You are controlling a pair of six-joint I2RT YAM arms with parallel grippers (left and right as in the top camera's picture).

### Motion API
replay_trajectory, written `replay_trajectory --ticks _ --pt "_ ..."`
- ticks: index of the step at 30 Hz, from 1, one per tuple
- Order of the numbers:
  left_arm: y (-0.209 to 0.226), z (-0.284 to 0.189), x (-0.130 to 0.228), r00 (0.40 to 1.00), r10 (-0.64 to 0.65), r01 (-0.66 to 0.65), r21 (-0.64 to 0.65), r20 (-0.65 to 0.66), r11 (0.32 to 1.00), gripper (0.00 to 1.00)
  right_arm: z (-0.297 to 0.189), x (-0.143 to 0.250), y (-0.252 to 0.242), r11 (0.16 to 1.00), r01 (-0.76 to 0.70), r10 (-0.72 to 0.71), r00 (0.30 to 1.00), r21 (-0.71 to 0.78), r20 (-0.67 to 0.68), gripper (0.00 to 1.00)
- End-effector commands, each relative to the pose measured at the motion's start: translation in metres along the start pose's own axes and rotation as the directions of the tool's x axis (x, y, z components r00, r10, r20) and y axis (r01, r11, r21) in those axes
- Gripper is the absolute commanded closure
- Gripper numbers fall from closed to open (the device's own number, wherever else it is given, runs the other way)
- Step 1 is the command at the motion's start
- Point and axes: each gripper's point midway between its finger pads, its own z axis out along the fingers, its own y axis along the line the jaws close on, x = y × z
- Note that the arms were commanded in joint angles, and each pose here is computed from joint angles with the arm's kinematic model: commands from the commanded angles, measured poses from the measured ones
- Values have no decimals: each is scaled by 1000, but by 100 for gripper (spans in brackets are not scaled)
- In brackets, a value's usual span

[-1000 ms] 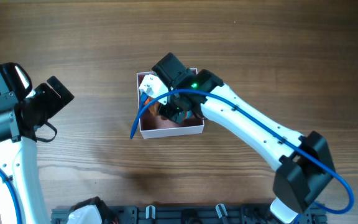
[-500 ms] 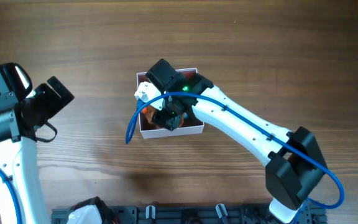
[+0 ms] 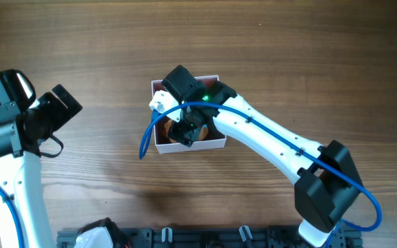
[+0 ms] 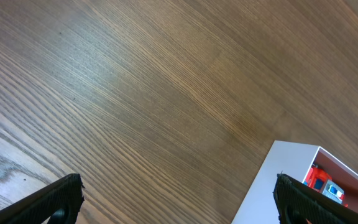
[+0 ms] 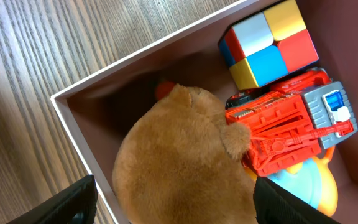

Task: Pack container
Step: 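Lower the plush bear into the box with the right gripper and release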

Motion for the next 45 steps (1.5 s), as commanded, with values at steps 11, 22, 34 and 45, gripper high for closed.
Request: replay_trajectory --ticks 11,22,34,45 --pt "-1 -2 1 1000 -12 12 15 0 1000 0 4 1 4 999 -35 35 999 -22 -9 33" --pt "-1 -2 1 1000 -12 12 15 -1 1000 0 4 5 6 998 -55 55 998 -27 -24 96" --pt "-1 -2 1 1000 -12 12 15 -1 1000 0 44 50 15 990 -141 136 985 -33 -107 96" --pt "-1 -2 1 1000 -12 12 14 -1 1000 0 50 61 12 987 -163 162 978 0 -128 96"
